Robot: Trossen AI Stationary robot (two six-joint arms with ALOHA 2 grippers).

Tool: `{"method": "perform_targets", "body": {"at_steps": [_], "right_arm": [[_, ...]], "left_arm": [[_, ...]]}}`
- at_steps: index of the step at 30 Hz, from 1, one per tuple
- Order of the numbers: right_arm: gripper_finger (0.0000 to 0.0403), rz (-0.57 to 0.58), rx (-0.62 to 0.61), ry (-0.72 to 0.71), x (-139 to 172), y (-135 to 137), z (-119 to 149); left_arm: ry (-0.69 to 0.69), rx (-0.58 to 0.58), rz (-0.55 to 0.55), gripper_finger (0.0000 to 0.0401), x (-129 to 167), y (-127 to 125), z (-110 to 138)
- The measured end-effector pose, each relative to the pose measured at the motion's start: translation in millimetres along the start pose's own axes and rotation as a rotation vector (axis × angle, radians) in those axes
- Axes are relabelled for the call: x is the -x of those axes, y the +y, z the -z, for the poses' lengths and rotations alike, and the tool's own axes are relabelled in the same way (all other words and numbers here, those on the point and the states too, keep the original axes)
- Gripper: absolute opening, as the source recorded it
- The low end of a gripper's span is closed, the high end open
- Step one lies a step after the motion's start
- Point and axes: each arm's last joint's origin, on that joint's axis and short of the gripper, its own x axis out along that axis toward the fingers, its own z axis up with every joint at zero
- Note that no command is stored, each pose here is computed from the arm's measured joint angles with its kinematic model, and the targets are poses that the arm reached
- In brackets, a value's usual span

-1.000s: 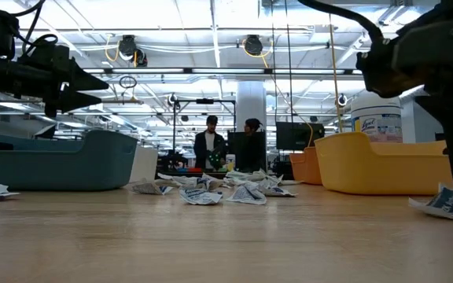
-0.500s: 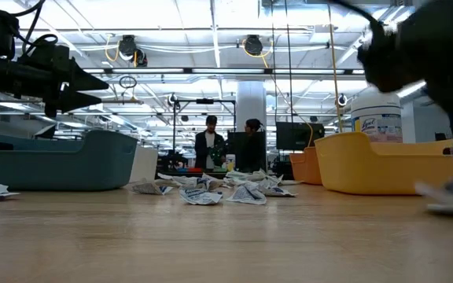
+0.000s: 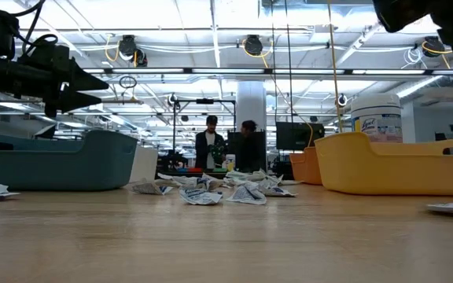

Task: Pick & Place First Aid Supplies
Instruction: Put the antiseptic towelette into the yellow bin

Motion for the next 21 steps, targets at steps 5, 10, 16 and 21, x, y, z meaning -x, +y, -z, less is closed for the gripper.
{"method": "perform_targets", "body": {"at_steps": [5, 10, 16, 21], "right_arm": [[0.0003, 0.059, -0.009, -0.004, 6.5, -30.1, -24.0], [0.0004, 0.087, -0.035, -0.005, 4.7, -61.2, -45.4], [0.0004, 0.133, -0.088, -0.002, -3.4, -95.7, -67.4], [0.0004, 0.142, -0.135, 0.047, -24.9, -118.1, -81.3]], "left_arm": [[0.000, 0.000, 0.000, 0.0306, 0.0, 0.0, 0.0], [0.000, 0.000, 0.000, 0.0305, 0.0, 0.0, 0.0], [0.000, 0.000, 0.000, 0.0306, 0.0, 0.0, 0.0], [0.000, 0.000, 0.000, 0.0305, 0.0, 0.0, 0.1]]}}
